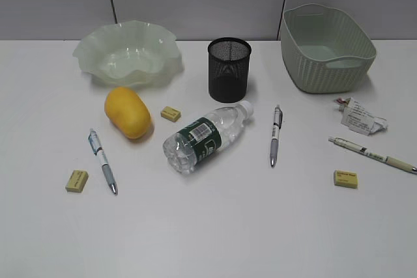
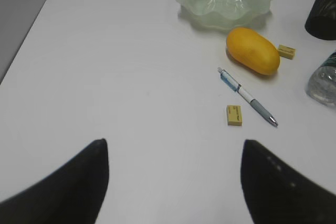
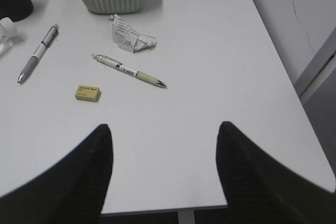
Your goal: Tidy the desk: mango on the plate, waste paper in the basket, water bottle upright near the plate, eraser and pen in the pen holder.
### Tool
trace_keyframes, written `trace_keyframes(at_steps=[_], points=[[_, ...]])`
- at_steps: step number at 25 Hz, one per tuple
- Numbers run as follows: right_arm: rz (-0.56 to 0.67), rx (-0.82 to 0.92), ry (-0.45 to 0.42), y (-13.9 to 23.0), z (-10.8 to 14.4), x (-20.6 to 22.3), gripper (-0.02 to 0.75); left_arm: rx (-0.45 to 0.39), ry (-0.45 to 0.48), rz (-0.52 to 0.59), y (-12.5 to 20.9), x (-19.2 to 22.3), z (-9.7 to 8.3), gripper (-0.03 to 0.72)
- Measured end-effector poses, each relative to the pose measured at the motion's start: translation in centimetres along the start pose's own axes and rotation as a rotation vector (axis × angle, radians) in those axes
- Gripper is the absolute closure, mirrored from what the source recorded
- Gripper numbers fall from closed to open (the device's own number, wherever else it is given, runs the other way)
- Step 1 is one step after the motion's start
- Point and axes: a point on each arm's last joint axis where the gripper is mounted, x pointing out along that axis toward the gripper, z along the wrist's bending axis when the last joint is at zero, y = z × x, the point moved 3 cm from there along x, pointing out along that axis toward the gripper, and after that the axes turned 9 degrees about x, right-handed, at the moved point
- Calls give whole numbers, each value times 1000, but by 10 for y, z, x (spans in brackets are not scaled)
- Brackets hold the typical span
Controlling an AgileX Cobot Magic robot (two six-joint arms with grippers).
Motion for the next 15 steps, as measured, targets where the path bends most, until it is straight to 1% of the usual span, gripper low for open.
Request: trace_keyframes(at_steps=[15], points=[[0, 0, 0, 0, 0, 0, 243, 0, 0, 0, 0, 0, 0, 97]])
